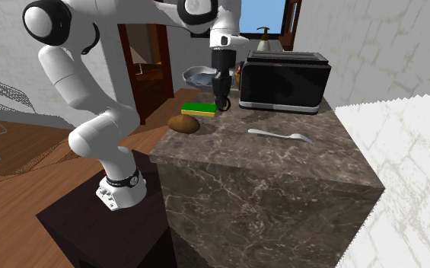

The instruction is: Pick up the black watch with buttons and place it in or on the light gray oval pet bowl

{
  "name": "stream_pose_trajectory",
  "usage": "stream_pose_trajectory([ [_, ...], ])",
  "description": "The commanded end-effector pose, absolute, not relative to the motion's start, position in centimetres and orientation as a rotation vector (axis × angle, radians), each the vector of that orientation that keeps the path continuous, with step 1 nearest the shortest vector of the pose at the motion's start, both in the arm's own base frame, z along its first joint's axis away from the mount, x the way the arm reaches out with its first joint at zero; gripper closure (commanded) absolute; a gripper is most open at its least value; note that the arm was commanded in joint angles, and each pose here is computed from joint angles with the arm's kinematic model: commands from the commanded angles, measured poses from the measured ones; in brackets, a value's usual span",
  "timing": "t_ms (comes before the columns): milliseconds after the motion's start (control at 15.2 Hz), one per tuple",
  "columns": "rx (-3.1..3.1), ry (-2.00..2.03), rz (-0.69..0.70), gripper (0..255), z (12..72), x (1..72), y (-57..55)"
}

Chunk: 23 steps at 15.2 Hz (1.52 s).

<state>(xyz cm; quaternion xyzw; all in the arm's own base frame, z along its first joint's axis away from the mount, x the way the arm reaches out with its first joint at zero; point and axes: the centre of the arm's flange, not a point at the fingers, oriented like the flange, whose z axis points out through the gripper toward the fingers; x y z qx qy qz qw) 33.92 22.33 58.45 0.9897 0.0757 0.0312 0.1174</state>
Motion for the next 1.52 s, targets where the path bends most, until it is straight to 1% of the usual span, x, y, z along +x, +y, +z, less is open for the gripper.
stream_pose_trajectory([
  [0, 2.896, 0.221, 0.091, 255, 59.5, 33.9, 22.4],
  [1122, 2.896, 0.221, 0.091, 255, 68.1, 33.9, 22.4],
  [1452, 2.896, 0.221, 0.091, 255, 68.0, 30.2, 27.8],
])
